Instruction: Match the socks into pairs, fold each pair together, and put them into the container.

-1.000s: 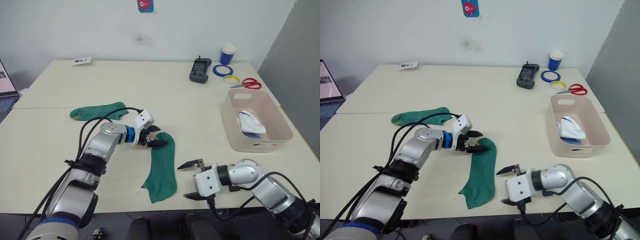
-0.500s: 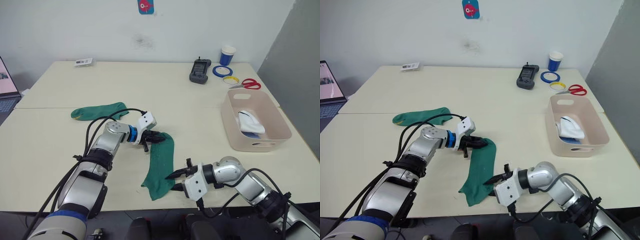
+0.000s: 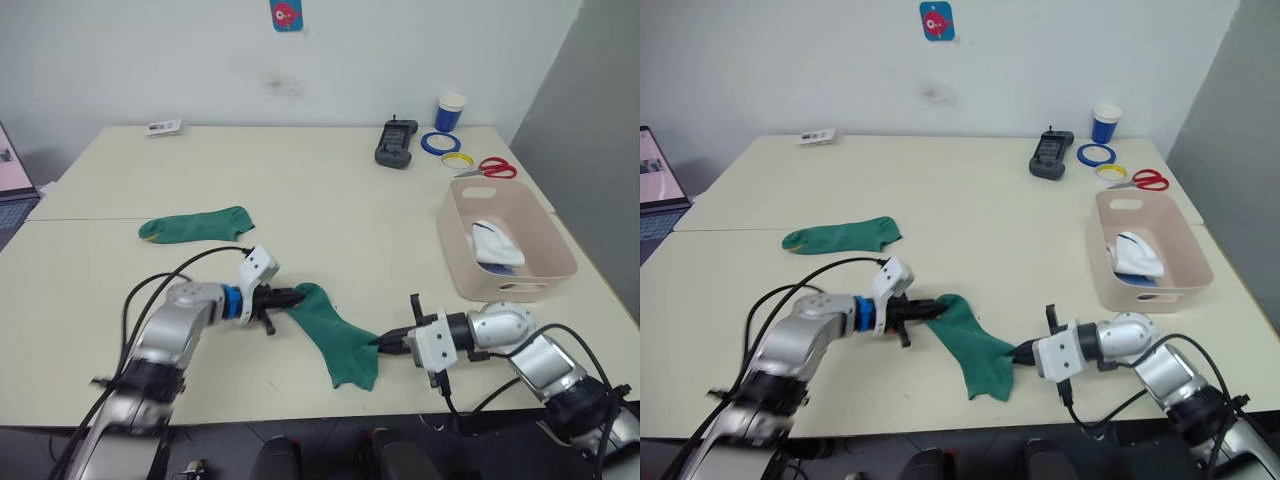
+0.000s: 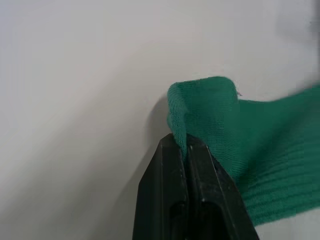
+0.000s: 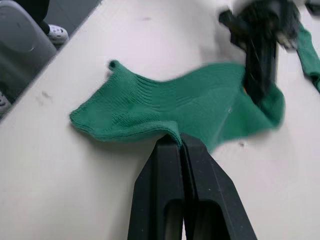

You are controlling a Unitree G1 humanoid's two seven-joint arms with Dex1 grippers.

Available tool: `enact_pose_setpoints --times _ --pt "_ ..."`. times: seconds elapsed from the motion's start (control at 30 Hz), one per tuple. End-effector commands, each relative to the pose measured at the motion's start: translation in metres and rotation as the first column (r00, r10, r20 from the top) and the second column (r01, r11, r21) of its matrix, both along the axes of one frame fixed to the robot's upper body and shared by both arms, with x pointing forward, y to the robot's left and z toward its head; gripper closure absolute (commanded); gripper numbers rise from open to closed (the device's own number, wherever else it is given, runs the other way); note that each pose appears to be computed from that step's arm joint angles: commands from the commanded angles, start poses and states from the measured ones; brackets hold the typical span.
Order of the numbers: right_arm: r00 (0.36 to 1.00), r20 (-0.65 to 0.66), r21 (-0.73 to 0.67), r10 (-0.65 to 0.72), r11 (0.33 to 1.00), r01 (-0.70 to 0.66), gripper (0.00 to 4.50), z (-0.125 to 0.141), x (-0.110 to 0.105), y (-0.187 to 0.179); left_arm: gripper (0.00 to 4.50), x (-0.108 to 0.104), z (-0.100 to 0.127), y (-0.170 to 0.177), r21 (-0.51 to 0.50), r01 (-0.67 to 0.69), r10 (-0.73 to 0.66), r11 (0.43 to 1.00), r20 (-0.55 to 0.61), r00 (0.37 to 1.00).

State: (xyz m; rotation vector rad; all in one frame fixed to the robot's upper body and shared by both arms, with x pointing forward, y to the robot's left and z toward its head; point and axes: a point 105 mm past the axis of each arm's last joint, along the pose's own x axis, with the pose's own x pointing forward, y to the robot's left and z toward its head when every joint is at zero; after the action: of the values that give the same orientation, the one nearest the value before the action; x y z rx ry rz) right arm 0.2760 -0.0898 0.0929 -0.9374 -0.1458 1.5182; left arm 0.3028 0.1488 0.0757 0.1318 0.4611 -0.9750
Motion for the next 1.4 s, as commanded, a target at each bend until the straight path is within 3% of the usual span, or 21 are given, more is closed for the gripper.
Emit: enact_pose_setpoints --times 0.03,0.1,0.2,0.27,0.4,0.5,0.53,0.57,0.7,0.87,0.93,1.03,1.23,1.37,1.4 --pt "0.999 0.050 0.024 0.005 1.000 -0.006 4.46 0.014 0.012 -0.003 4.50 -0.009 0.014 -0.006 -0.022 -0.057 0.058 0.998 0.050 0.997" --pt "0.999 0.037 0.030 0.013 0.999 -0.014 4.27 0.017 0.013 -0.003 4.50 -0.004 0.020 -0.006 -0.059 -0.116 0.121 0.992 0.103 0.987" --pt "1.000 -0.004 0.012 0.018 1.000 -0.018 3.46 0.017 0.006 -0.011 4.50 0.007 0.023 -0.004 -0.088 -0.167 0.179 0.982 0.149 0.973" --pt "0.999 -0.031 -0.015 -0.022 1.000 0.022 2.81 0.015 0.003 -0.026 4.08 0.008 0.024 -0.003 -0.092 -0.167 0.180 0.982 0.148 0.973" --pt "0.965 -0.115 -0.001 -0.236 0.971 0.238 1.31 0.016 0.002 -0.057 2.89 0.007 0.025 0.000 -0.111 -0.172 0.187 0.979 0.145 0.972" --pt "0.792 -0.416 0.078 -0.447 0.850 0.521 0.26 0.018 -0.013 -0.066 1.85 0.004 0.021 0.000 -0.135 -0.185 0.203 0.973 0.128 0.971" --pt "0.725 -0.514 0.089 -0.459 0.812 0.577 0.25 0.019 -0.022 -0.061 1.62 0.004 0.020 0.001 -0.138 -0.190 0.207 0.972 0.123 0.971" --pt "0.660 -0.594 0.095 -0.461 0.774 0.626 0.25 0.021 -0.030 -0.055 1.31 0.004 0.018 0.001 -0.138 -0.197 0.213 0.971 0.120 0.970" --pt "0.387 -0.821 0.050 -0.419 0.623 0.781 0.25 0.016 -0.045 -0.021 1.31 0.008 0.020 -0.001 -0.151 -0.191 0.208 0.970 0.105 0.972" --pt "0.304 -0.811 -0.077 -0.501 0.605 0.792 0.25 -0.004 -0.046 0.000 1.31 0.020 0.020 -0.005 -0.114 -0.138 0.150 0.984 0.108 0.983" --pt "0.284 -0.828 -0.072 -0.483 0.594 0.801 0.25 -0.005 -0.043 0.007 1.69 0.024 0.016 -0.004 -0.094 -0.138 0.148 0.986 0.107 0.983" --pt "0.283 -0.856 -0.035 -0.432 0.595 0.803 0.82 0.004 -0.045 0.016 2.48 0.020 0.015 -0.005 -0.101 -0.102 0.111 0.990 0.090 0.990" --pt "0.268 -0.862 -0.028 -0.430 0.569 0.822 2.97 0.008 -0.039 0.013 4.40 0.014 0.015 -0.002 -0.108 -0.096 0.105 0.989 0.078 0.991" --pt "0.262 -0.861 -0.042 -0.437 0.574 0.818 4.31 0.011 -0.032 0.002 4.50 0.010 0.021 0.012 -0.150 -0.197 0.213 0.969 0.099 0.972" --pt "0.268 -0.855 -0.053 -0.444 0.588 0.807 4.41 0.012 -0.031 -0.002 4.50 0.009 0.022 0.016 -0.170 -0.240 0.259 0.956 0.099 0.961"
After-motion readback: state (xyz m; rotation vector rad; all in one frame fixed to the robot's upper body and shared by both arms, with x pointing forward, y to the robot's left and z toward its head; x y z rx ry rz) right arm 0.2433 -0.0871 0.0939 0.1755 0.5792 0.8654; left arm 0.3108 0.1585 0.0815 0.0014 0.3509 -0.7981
